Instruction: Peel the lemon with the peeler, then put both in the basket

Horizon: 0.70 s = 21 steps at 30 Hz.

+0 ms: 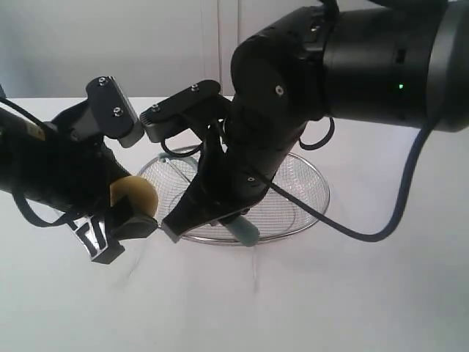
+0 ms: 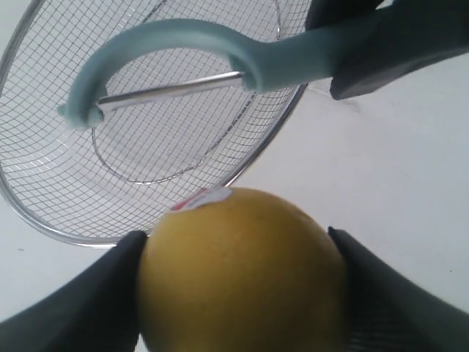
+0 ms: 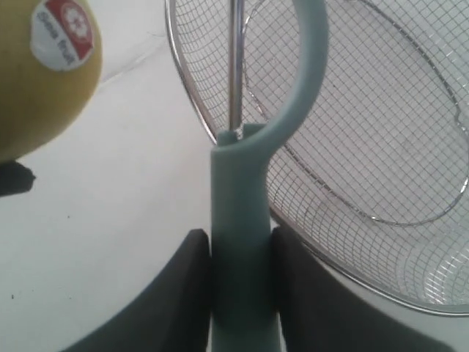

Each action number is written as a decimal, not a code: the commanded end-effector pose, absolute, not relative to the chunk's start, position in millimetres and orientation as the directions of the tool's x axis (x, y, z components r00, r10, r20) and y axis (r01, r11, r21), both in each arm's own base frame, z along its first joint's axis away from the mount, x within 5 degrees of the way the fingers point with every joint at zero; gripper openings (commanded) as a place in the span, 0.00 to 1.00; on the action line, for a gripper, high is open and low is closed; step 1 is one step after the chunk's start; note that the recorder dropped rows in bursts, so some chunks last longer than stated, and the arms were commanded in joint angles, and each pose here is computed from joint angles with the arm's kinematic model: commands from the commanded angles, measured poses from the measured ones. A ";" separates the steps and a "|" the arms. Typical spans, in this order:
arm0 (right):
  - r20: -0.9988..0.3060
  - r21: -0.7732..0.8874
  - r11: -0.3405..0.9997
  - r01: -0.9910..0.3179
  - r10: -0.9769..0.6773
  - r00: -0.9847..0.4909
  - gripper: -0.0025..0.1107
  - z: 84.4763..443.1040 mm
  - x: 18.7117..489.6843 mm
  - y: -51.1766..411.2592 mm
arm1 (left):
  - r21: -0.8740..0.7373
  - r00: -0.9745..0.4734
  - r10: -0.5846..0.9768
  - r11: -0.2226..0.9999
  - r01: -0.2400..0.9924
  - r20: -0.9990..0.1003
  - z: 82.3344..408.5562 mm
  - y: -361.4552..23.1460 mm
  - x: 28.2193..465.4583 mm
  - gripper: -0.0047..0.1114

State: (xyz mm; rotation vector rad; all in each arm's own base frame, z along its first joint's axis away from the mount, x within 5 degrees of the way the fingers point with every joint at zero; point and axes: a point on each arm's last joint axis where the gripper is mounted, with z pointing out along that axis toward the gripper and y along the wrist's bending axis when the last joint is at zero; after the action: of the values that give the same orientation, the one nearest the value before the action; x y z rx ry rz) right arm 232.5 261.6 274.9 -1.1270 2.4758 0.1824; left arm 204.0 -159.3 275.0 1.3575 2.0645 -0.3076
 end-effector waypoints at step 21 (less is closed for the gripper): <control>-0.447 0.044 0.650 -0.759 -0.667 -0.597 0.02 283.0 236.3 255.9 | -0.020 -0.464 0.570 0.617 0.787 -0.679 284.1 -160.0 202.0 0.04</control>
State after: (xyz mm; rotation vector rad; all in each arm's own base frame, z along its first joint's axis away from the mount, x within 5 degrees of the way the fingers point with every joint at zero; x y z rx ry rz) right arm 234.3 254.8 282.9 -1.1182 2.4868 0.3041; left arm 203.4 -158.8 278.3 1.0918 2.2146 -0.4146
